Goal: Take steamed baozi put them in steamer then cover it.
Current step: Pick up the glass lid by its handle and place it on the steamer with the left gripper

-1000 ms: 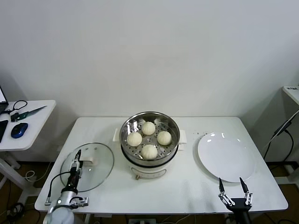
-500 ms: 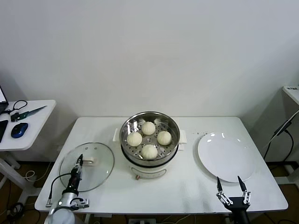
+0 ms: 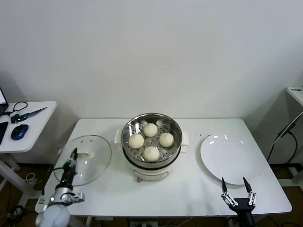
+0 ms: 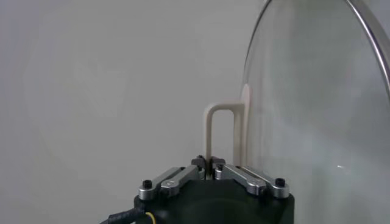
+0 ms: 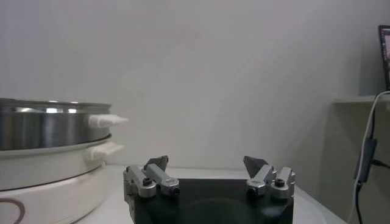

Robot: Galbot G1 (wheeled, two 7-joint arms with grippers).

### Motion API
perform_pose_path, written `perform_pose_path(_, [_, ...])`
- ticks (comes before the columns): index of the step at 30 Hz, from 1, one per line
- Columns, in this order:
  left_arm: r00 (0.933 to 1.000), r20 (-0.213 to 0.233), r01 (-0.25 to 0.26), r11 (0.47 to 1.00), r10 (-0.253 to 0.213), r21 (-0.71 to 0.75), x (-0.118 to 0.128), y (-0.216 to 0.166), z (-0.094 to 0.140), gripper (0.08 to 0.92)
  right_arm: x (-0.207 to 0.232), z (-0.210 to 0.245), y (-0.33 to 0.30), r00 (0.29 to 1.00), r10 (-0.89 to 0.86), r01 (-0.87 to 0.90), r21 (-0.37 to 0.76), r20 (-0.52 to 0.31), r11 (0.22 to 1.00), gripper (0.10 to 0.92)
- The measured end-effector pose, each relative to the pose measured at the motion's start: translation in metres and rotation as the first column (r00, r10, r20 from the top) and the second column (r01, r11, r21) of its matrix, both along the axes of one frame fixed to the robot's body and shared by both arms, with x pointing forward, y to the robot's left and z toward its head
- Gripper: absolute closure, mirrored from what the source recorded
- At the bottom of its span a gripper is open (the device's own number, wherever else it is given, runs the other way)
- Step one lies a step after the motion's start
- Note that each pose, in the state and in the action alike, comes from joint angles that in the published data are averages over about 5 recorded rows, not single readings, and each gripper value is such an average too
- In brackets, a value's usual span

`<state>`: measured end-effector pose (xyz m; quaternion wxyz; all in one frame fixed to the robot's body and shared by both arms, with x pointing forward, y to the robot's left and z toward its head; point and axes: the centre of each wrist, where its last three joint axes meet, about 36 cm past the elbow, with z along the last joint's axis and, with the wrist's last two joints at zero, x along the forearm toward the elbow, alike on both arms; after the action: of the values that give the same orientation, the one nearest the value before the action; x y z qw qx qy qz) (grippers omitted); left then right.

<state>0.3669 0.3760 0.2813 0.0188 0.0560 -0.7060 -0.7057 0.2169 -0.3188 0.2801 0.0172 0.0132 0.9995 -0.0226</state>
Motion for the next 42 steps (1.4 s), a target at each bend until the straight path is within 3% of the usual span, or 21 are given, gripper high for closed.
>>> perform_pose_path(10, [0.9990, 0.041, -0.013, 0.998, 0.016, -0.066, 0.021, 0.001, 0.093, 0.862, 0.003, 0.000, 0.002, 1.000, -0.008, 0.008, -0.006, -0.003, 1.000, 0.200])
perform_pose_path(20, [0.9994, 0.031, -0.016, 0.995, 0.019, -0.102, 0.022, -0.074, 0.164, 0.862, 0.010, -0.001, 0.003, 1.000, -0.006, 0.006, -0.016, 0.003, 1.000, 0.200])
perform_pose_path(31, [0.9993, -0.038, 0.003, 0.994, -0.007, -0.111, 0.018, -0.179, 0.184, 0.862, 0.017, -0.010, 0.004, 1.000, 0.001, -0.001, -0.016, 0.017, 1.000, 0.200])
perform_pose_path(42, [0.9980, -0.016, 0.058, 0.985, -0.062, -0.159, 0.025, -0.280, 0.194, 0.862, 0.019, -0.012, 0.000, 1.000, 0.008, -0.007, -0.020, 0.023, 1.000, 0.200])
